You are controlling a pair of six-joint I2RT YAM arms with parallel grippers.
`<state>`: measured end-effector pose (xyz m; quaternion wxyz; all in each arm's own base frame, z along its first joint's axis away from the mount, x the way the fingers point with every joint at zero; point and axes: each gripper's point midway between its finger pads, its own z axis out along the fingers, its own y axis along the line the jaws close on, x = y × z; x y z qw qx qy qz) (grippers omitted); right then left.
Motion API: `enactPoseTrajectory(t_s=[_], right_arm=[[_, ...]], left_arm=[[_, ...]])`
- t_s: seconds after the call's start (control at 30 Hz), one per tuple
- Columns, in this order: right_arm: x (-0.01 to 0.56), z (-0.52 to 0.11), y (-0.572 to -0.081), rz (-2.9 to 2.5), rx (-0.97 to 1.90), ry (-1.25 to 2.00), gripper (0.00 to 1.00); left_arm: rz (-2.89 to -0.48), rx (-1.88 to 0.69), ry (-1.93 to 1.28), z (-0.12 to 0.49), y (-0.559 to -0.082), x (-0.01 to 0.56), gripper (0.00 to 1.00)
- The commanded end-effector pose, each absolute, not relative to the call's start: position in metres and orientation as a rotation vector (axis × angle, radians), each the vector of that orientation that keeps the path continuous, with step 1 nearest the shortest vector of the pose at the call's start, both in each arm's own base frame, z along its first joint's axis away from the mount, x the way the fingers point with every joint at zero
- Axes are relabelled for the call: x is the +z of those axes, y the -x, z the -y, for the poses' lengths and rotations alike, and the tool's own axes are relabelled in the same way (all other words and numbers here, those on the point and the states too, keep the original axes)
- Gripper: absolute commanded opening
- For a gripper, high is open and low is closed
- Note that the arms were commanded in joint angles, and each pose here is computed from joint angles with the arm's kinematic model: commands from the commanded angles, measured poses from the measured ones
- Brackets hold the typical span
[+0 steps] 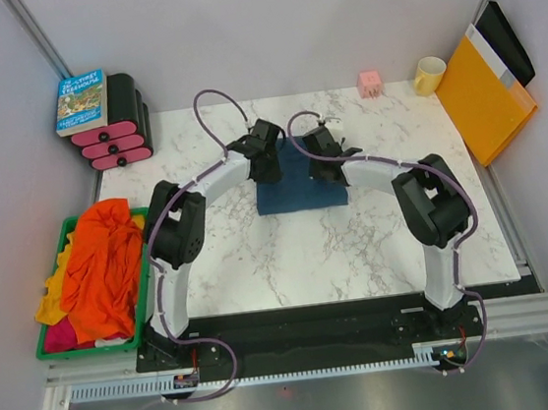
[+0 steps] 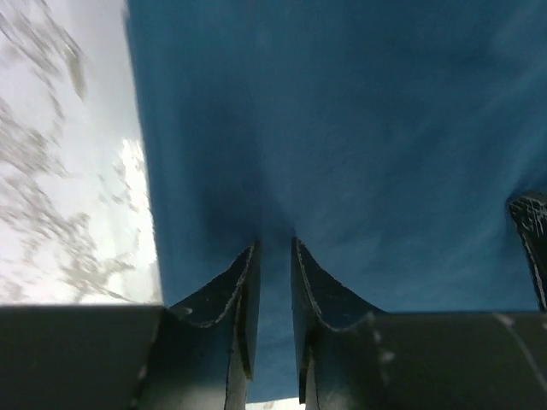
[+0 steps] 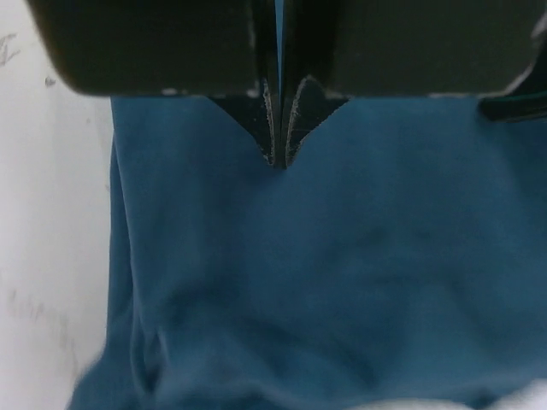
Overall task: Fold and stack the t-shirts
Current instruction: Smooth out wrinkles on the folded tshirt
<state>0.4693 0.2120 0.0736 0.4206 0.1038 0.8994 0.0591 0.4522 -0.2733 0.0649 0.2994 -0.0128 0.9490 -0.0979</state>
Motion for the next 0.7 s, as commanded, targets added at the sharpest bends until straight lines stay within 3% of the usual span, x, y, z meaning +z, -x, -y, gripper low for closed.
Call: enactPoseTrajectory(t_s=[0.0,0.27,0.53,0.6,0.63,0.67], right_arm=[[0.027,-0.207,-0.429,-2.378,0.143,-0.312,0.0],[0.012,-0.214,-0.364,-2.439,0.136,-0.259,0.0],[0.003,-0.206,-0.304,-2.478,0.121,-0.233,0.02],[0.015,-0.208,-0.309,-2.45,0.137,-0.228,0.11],[0.027,-0.207,-0.315,-2.416,0.126,-0.214,0.28],[0.044,-0.213,-0.326,-2.377,0.143,-0.211,0.37]], left_arm=[[-2.551,-0.318,0.045,0.285,-0.42,0.056,0.26],[-2.629,-0.258,0.097,0.257,-0.359,0.027,0.23],[-2.618,-0.253,0.103,0.245,-0.303,0.039,0.21],[-2.586,-0.258,0.112,0.244,-0.306,0.05,0.22],[-2.547,-0.285,0.105,0.247,-0.311,0.066,0.27],[-2.519,-0.299,0.099,0.249,-0.315,0.077,0.31]])
